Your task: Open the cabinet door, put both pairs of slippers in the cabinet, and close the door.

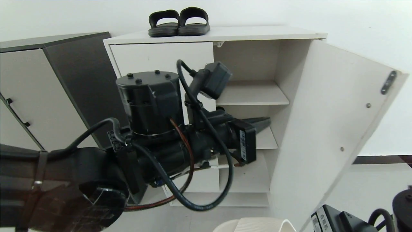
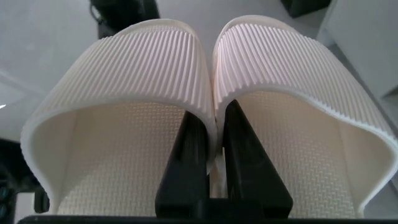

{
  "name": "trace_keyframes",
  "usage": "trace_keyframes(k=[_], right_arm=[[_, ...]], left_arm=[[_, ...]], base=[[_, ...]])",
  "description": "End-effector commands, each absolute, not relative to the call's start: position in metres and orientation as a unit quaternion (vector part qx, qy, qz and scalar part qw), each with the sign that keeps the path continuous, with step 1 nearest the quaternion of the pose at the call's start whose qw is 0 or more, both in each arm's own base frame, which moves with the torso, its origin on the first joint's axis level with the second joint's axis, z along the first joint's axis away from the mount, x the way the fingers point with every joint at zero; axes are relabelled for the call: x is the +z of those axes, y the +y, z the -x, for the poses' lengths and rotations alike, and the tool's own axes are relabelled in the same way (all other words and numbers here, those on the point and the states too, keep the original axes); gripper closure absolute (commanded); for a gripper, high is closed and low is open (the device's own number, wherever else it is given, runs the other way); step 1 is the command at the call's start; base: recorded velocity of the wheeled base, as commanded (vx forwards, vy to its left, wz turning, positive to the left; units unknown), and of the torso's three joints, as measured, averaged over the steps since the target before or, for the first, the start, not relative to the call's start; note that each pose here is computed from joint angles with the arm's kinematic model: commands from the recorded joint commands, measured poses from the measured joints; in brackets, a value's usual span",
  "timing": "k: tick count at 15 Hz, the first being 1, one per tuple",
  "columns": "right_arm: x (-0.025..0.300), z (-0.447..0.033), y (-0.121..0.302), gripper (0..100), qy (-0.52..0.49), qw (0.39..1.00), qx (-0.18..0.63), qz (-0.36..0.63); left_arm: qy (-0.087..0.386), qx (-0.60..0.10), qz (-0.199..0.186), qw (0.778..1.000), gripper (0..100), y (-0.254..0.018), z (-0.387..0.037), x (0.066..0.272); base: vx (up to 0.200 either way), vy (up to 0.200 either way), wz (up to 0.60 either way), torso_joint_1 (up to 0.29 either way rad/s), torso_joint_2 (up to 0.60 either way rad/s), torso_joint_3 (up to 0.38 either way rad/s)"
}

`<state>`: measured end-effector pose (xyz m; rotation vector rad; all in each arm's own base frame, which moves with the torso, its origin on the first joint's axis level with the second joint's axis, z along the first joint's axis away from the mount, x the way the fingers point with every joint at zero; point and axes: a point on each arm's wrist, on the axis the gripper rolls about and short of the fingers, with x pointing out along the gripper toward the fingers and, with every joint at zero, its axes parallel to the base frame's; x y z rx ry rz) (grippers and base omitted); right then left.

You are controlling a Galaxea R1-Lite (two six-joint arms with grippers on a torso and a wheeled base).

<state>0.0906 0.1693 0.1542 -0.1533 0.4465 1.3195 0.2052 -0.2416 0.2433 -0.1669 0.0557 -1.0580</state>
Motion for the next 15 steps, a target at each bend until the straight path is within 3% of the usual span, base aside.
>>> trace_keyframes(k=[1, 2, 3, 5, 7, 9, 11, 12, 13, 15], right_arm=[[0.154, -0.101, 0.178, 100, 0.215, 0.789, 0.572, 0.065], [0.155, -0.109, 0.182, 100, 0.220, 0.810, 0.541, 0.055], [0.157, -0.129, 0.193, 100, 0.225, 0.857, 0.462, 0.039], [0.160, -0.158, 0.207, 100, 0.218, 0.912, 0.348, 0.014], [0.155, -0.178, 0.209, 100, 0.212, 0.946, 0.246, 0.013], [0.151, -0.183, 0.205, 100, 0.212, 0.953, 0.214, 0.016], [0.151, -0.187, 0.203, 100, 0.213, 0.955, 0.208, 0.015], [0.151, -0.187, 0.203, 100, 0.212, 0.955, 0.207, 0.014], [0.151, -0.187, 0.203, 100, 0.210, 0.955, 0.208, 0.012], [0.151, -0.186, 0.203, 100, 0.203, 0.956, 0.210, 0.012]], left_arm=[[0.010, -0.446, 0.087, 0.891, 100, -0.217, -0.221, 0.245], [0.005, -0.406, 0.087, 0.910, 100, -0.203, -0.225, 0.246], [-0.011, -0.324, 0.085, 0.942, 100, -0.175, -0.224, 0.253], [-0.016, -0.203, 0.074, 0.976, 100, -0.126, -0.203, 0.258], [0.006, -0.096, 0.061, 0.993, 100, -0.070, -0.153, 0.248], [0.035, 0.018, 0.046, 0.998, 100, -0.028, -0.095, 0.225], [0.033, 0.189, 0.039, 0.981, 100, 0.008, -0.024, 0.184], [0.015, 0.235, 0.045, 0.971, 100, 0.012, 0.000, 0.165], [0.006, 0.254, 0.047, 0.966, 100, 0.012, 0.014, 0.148], [0.006, 0.235, 0.003, 0.972, 100, 0.012, 0.030, 0.097]], base=[[0.000, 0.000, 0.00, 0.000, 0.00, 0.000], [0.000, 0.000, 0.00, 0.000, 0.00, 0.000], [0.000, 0.000, 0.00, 0.000, 0.00, 0.000], [0.000, 0.000, 0.00, 0.000, 0.00, 0.000], [0.000, 0.000, 0.00, 0.000, 0.00, 0.000], [0.000, 0.000, 0.00, 0.000, 0.00, 0.000], [0.000, 0.000, 0.00, 0.000, 0.00, 0.000], [0.000, 0.000, 0.00, 0.000, 0.00, 0.000], [0.000, 0.000, 0.00, 0.000, 0.00, 0.000], [0.000, 0.000, 0.00, 0.000, 0.00, 0.000]])
